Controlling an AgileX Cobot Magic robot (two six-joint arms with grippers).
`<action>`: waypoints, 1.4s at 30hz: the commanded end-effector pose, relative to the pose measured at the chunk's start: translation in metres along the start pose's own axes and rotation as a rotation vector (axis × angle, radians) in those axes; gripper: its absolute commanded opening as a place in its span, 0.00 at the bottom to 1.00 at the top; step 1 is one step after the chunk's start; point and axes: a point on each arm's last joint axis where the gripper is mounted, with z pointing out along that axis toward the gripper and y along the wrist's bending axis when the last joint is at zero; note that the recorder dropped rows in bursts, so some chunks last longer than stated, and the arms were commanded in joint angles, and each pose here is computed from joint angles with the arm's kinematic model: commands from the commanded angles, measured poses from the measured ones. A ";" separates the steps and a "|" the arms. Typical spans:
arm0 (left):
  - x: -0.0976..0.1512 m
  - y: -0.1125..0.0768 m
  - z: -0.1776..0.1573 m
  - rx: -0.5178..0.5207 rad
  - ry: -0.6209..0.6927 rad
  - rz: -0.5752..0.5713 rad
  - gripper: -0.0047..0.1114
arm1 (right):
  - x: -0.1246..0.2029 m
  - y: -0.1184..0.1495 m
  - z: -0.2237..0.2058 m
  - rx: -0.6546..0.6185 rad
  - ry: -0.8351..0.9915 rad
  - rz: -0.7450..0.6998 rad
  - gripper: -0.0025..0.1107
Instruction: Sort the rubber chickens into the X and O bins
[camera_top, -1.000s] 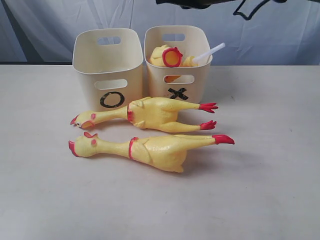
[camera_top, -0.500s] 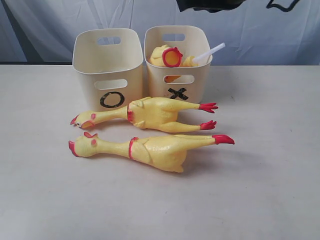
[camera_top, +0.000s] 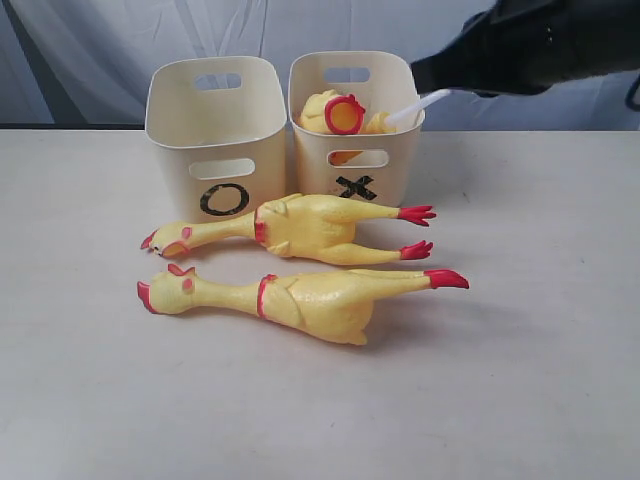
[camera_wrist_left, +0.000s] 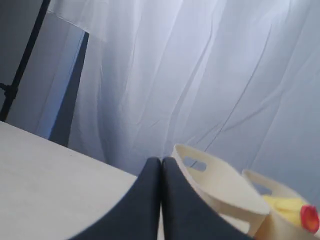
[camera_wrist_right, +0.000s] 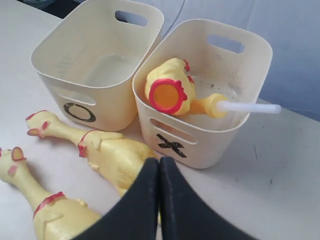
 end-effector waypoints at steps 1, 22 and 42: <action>-0.005 0.002 -0.001 -0.016 -0.062 -0.178 0.04 | 0.018 0.003 -0.024 0.007 -0.068 0.056 0.01; -0.056 -0.067 0.035 0.321 0.408 0.244 0.04 | 0.079 0.017 -0.080 -0.023 -0.132 0.158 0.01; 0.037 -0.078 0.154 1.019 0.756 0.872 0.44 | 0.080 0.019 -0.080 -0.038 -0.119 0.176 0.01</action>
